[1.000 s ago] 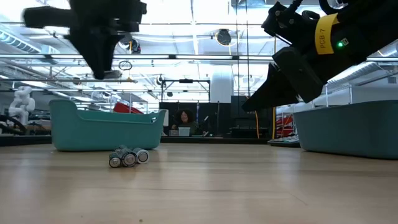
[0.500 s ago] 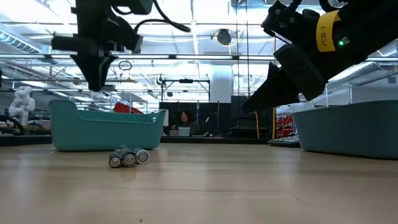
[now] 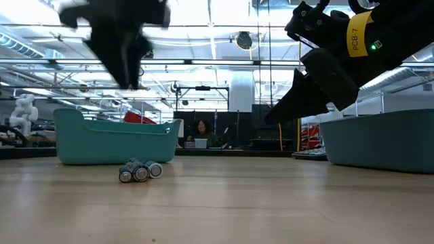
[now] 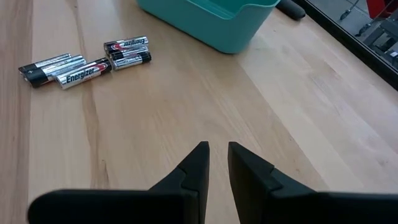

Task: Sort batteries
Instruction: Put the white battery into the green bin

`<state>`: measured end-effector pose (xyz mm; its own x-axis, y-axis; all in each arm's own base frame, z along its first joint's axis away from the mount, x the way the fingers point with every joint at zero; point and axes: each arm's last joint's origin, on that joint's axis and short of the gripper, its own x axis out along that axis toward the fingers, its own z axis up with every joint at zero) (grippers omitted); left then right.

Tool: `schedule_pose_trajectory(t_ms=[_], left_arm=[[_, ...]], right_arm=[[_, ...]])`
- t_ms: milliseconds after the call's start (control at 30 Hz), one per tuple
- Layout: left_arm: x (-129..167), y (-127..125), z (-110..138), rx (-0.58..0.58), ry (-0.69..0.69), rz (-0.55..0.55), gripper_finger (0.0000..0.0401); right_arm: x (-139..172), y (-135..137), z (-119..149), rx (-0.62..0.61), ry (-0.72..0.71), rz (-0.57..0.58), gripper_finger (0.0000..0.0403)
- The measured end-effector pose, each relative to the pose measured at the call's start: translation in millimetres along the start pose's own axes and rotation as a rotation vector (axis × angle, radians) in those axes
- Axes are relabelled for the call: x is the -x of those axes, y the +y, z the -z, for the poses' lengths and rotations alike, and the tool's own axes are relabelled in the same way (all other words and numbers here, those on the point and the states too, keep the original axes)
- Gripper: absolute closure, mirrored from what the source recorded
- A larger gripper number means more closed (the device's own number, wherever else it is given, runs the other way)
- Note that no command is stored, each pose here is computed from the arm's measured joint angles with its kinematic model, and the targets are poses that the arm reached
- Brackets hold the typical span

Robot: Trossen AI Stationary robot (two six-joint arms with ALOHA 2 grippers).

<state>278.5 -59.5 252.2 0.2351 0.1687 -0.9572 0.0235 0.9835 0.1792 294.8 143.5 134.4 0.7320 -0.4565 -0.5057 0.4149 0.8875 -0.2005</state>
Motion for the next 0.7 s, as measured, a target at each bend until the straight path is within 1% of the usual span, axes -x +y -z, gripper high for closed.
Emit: schedule_pose_trajectory(t_ms=[67,133,200,333,500,633,700], left_arm=[[4.0,-15.1,-8.9,-0.096,-0.114,0.072,0.0195],[3.0,-29.3,-17.3,-0.174,-0.198,0.104,0.0194],[-3.4,-40.9,-22.6,-0.211,-0.226,0.115,0.0194],[-25.0,-57.7,-27.6,-0.252,-0.186,0.123,0.0196],[-47.4,-80.3,-25.6,-0.399,-0.116,0.139,0.0218],[-63.2,-85.9,-20.6,-0.461,-0.020,0.124,0.0238],[-71.2,-86.2,-17.0,-0.481,0.041,0.097,0.0246]], right_arm=[[0.0,0.0,0.0,0.000,0.000,0.000,0.0353],[0.0,0.0,0.0,0.000,0.000,0.000,0.0353],[-0.1,0.0,0.0,0.000,0.000,-0.001,0.0353],[0.0,0.0,0.0,0.000,0.001,-0.001,0.0353],[0.0,0.0,0.0,0.000,0.001,-0.002,0.0353],[-0.1,0.0,0.0,0.001,0.001,-0.001,0.0353],[0.0,0.0,0.1,0.001,0.001,-0.001,0.0353]])
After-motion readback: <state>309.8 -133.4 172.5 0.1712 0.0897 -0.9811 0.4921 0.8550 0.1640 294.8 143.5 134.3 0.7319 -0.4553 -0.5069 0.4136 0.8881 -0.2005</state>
